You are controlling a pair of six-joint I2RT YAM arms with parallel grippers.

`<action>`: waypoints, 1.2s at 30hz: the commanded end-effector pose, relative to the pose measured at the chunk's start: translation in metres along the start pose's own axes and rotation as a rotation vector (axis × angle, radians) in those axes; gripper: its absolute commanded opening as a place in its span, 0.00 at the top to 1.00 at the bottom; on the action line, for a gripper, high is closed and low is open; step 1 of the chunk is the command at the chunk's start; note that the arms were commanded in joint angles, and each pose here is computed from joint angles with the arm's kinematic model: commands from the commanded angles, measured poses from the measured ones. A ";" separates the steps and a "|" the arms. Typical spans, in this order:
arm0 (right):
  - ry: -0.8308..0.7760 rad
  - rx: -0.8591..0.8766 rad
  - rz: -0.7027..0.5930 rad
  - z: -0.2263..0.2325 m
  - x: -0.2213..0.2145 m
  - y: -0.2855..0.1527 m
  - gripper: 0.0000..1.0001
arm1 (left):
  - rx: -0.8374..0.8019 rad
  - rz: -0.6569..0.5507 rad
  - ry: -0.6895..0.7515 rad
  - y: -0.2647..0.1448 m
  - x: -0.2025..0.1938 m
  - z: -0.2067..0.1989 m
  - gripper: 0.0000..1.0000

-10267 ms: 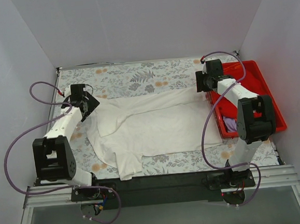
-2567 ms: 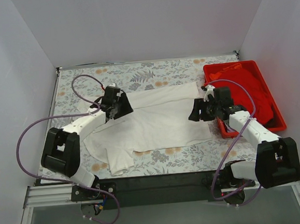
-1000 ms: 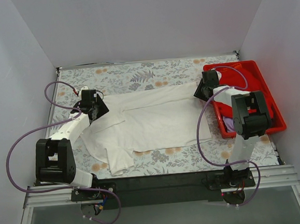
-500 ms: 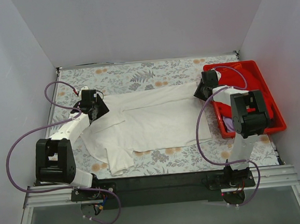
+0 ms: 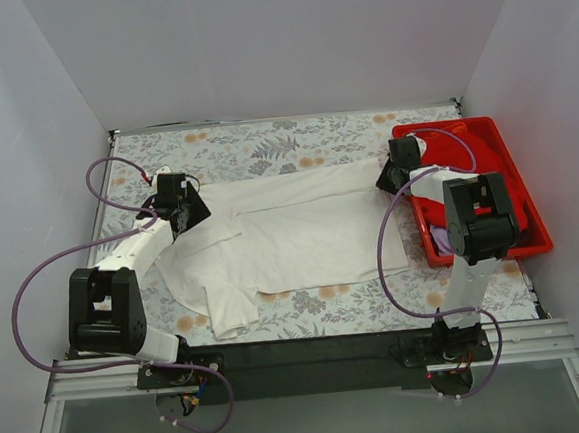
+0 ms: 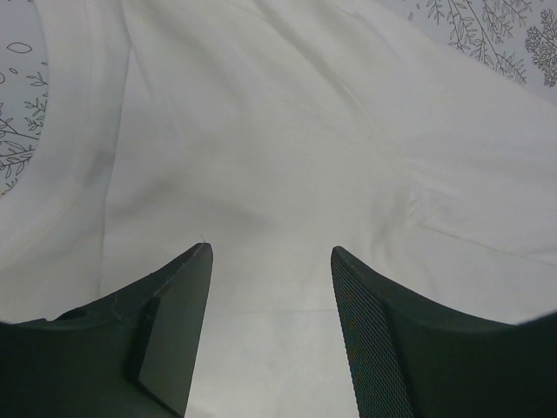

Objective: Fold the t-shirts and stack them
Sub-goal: Fold the tshirt

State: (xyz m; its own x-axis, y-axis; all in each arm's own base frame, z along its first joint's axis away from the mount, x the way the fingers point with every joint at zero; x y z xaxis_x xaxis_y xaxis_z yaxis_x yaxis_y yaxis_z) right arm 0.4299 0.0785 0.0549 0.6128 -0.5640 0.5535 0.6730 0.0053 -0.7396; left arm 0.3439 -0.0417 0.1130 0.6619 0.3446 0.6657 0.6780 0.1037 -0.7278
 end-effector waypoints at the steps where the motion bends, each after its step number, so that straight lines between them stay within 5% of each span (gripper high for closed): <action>1: -0.015 0.004 -0.064 0.005 0.018 -0.004 0.93 | -0.015 -0.056 -0.007 -0.012 0.016 -0.003 0.44; 28: -0.152 -0.061 -0.033 -0.016 0.010 -0.019 0.90 | 0.080 -0.042 -0.018 -0.003 0.013 0.010 0.44; 36: -0.264 -0.009 -0.087 0.007 0.034 -0.035 0.62 | 0.144 -0.026 -0.165 0.026 0.047 0.033 0.41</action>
State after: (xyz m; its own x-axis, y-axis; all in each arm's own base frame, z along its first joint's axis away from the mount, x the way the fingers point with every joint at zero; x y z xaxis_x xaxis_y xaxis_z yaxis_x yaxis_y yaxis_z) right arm 0.4138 0.0651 0.0690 0.6847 -0.3875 0.6173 0.6592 -0.0322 -0.7513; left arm 0.3656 -0.0044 0.1083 0.6283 0.4458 0.6375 0.6216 0.2051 -0.7561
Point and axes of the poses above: each gripper's point midway between its finger pads, its own y axis out along the fingers, its own z axis along the line the jaws close on, x = y × z, the point moved 4 cm from there along -y, back along the fingers, and after that the axes turned 6 degrees about y, right-handed, at the moved point
